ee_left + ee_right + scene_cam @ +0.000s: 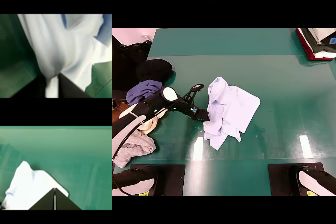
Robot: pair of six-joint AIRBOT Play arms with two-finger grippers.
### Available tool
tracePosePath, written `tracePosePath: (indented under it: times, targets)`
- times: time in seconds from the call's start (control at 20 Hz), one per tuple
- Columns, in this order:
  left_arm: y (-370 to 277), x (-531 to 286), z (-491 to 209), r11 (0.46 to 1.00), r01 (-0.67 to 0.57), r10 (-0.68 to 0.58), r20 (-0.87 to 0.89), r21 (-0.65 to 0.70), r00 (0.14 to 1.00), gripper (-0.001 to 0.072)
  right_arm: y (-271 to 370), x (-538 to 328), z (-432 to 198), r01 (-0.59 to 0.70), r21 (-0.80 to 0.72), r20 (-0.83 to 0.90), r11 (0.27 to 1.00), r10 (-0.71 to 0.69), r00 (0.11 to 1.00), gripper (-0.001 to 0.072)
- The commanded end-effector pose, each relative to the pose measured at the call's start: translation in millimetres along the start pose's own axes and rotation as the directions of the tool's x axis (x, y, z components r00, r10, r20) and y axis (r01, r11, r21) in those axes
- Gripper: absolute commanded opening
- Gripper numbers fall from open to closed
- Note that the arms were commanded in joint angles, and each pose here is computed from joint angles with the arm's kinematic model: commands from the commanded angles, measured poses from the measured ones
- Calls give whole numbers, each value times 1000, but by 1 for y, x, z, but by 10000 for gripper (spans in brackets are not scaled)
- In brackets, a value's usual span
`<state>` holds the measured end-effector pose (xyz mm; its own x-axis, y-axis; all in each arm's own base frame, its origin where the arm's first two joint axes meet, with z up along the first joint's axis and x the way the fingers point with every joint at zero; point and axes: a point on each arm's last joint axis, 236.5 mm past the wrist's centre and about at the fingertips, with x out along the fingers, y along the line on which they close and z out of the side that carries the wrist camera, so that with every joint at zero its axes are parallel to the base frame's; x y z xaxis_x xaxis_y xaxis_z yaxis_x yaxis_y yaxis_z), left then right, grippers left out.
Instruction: Fold the shirts.
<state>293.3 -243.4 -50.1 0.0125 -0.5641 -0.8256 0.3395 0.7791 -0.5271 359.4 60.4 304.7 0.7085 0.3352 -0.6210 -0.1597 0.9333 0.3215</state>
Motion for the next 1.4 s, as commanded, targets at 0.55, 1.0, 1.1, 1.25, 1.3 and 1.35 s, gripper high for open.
tracePosePath:
  times: [0.55,1.0,1.1,1.25,1.3,1.35]
  targets:
    - [-7,-90,42,959,-210,197,86,190,977,28,-51,228,-231,80,196,-674,977,75,735,575]
    - [-7,-89,38,962,-206,197,67,178,978,29,-33,283,-275,72,158,-700,985,60,712,573]
    - [-7,-89,37,963,-204,196,66,178,978,28,-27,287,-282,64,146,-708,987,59,704,519]
    - [-7,-89,35,963,-202,195,58,178,979,28,-15,295,-274,35,110,-670,993,48,741,23]
    - [-6,-91,36,960,-211,203,61,183,977,28,-12,292,-266,25,106,-651,994,50,758,18]
    - [-2,-99,38,948,-247,237,74,199,969,28,-10,285,-253,13,97,-623,995,50,780,17]
